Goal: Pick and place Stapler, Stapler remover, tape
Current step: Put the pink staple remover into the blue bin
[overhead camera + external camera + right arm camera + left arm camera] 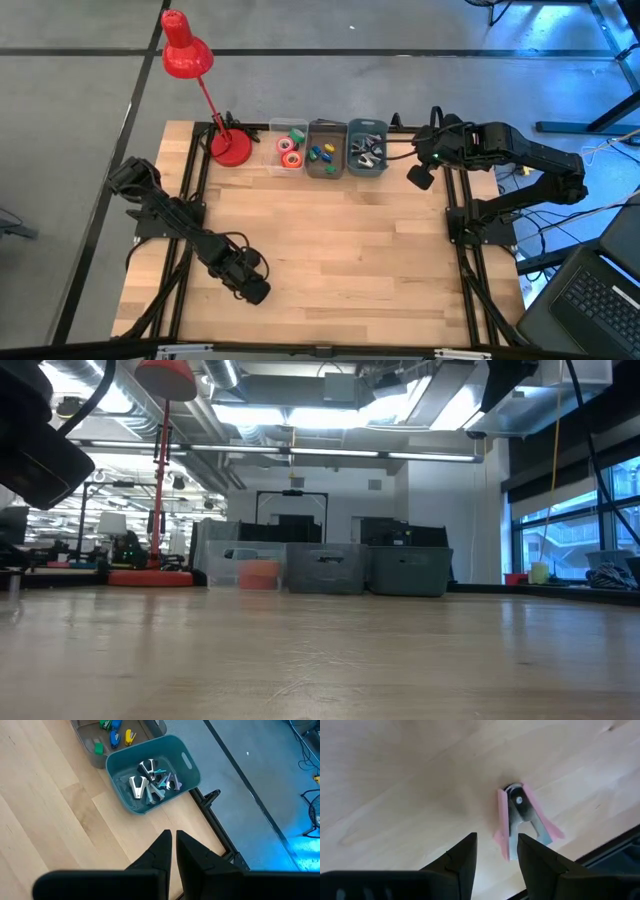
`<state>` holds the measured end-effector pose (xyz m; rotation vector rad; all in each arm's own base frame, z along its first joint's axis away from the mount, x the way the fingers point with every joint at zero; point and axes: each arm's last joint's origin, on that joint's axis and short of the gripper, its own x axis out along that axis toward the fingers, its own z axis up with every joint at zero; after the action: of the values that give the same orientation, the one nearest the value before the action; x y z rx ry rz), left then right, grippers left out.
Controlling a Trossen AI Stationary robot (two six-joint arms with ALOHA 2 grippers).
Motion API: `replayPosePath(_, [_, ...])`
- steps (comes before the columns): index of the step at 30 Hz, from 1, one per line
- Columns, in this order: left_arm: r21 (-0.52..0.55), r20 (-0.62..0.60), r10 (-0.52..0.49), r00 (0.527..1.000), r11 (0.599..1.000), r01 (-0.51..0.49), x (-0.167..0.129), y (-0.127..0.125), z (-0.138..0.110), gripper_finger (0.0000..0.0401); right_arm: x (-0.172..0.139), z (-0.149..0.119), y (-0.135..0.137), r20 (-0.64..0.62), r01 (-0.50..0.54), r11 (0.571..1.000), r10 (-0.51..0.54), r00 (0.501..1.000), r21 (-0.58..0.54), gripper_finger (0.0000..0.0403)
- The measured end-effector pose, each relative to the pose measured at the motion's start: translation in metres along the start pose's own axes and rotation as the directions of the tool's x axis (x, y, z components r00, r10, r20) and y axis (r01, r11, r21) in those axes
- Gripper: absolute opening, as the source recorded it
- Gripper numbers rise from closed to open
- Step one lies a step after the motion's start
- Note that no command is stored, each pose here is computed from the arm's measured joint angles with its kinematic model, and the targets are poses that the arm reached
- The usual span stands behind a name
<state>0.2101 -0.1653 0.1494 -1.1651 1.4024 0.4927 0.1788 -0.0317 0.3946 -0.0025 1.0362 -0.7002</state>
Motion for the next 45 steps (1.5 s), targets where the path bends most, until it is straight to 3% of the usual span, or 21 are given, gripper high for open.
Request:
replayPosePath(16, [0.022,-0.019,-0.024,1.000,0.999,0.024,0.001,-0.003,-0.001,0.0125,0.000,0.000,0.000,0.000,0.000,1.000,0.000,1.000,0.001,0.0029])
replayPosePath(30, [0.055,-0.034,-0.025,0.999,0.998,0.027,0.001,-0.003,-0.001,0.0010,0.000,0.000,0.000,0.000,0.000,1.000,0.000,1.000,0.003,0.0029])
replayPosePath(34, [0.070,-0.044,-0.032,0.999,0.997,0.035,0.001,-0.004,-0.002,0.0003,0.000,0.000,0.000,0.002,0.007,1.000,-0.007,1.000,0.004,0.0029])
replayPosePath(41, [0.100,0.084,-0.177,0.981,0.981,0.169,-0.002,-0.017,0.009,0.0002,0.000,0.000,0.000,0.001,0.004,1.000,-0.004,1.000,0.030,0.0029])
replayPosePath(45, [0.156,0.196,-0.298,0.934,0.950,0.270,-0.008,-0.030,0.026,0.0002,-0.001,-0.001,0.000,-0.006,-0.034,0.999,0.034,0.999,0.033,0.0029])
